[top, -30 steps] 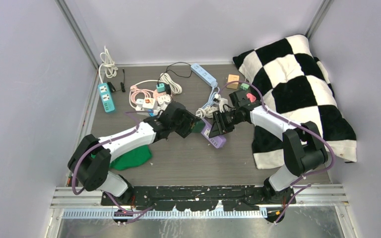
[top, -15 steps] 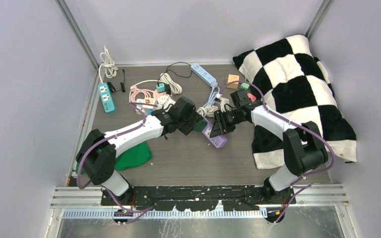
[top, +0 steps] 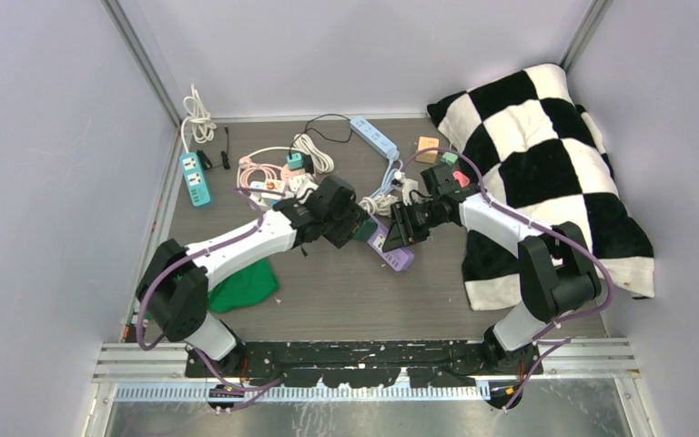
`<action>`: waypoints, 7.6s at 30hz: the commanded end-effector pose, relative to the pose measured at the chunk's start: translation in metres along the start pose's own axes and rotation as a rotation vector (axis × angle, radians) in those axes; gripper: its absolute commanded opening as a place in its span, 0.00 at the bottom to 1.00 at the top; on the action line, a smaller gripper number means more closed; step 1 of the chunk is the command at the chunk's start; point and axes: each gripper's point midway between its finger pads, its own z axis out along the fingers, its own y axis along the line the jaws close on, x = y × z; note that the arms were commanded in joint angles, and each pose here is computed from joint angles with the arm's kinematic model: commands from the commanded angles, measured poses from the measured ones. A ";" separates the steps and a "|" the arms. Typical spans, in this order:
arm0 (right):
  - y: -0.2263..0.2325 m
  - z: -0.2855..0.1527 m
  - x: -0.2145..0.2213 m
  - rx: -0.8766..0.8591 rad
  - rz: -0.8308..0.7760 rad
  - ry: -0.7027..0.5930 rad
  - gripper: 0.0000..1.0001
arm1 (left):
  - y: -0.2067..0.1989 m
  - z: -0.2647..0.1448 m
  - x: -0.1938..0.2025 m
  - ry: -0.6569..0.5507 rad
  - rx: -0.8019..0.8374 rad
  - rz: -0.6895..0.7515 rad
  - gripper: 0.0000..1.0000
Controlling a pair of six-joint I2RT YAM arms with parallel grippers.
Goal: Pull the plug off the socket
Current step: Remove the plug from the socket, then place the socket at the center of the board, then place the plug at the center of the board.
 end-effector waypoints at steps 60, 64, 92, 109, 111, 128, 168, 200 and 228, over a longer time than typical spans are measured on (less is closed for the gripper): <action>0.006 0.004 0.004 -0.098 -0.202 0.021 0.10 | -0.047 -0.103 -0.050 -0.121 0.745 0.365 0.00; 0.002 0.013 0.004 -0.121 -0.159 0.049 0.13 | -0.042 -0.103 -0.045 -0.094 0.745 0.386 0.00; -0.056 -0.059 -0.022 -0.040 -0.115 -0.038 0.01 | -0.030 -0.122 -0.046 -0.116 0.713 0.458 0.00; 0.001 -0.178 -0.170 -0.074 -0.309 -0.360 0.01 | -0.030 -0.159 -0.064 -0.221 0.679 0.532 0.00; 0.002 -0.182 -0.194 -0.080 -0.298 -0.398 0.01 | -0.027 -0.160 -0.065 -0.227 0.670 0.531 0.00; -0.081 -0.080 -0.342 0.080 -0.174 -0.660 0.01 | -0.015 -0.163 -0.075 -0.273 0.634 0.466 0.00; 0.075 -0.108 -0.066 -0.226 -0.834 -0.130 1.00 | -0.091 -0.122 -0.002 0.293 0.927 0.374 0.00; 0.059 -0.078 -0.069 -0.082 -0.800 -0.135 1.00 | -0.089 -0.080 0.066 0.620 0.868 0.188 0.00; 0.075 -0.084 -0.018 -0.256 -0.816 -0.121 0.01 | -0.061 -0.068 0.085 0.647 0.808 0.181 1.00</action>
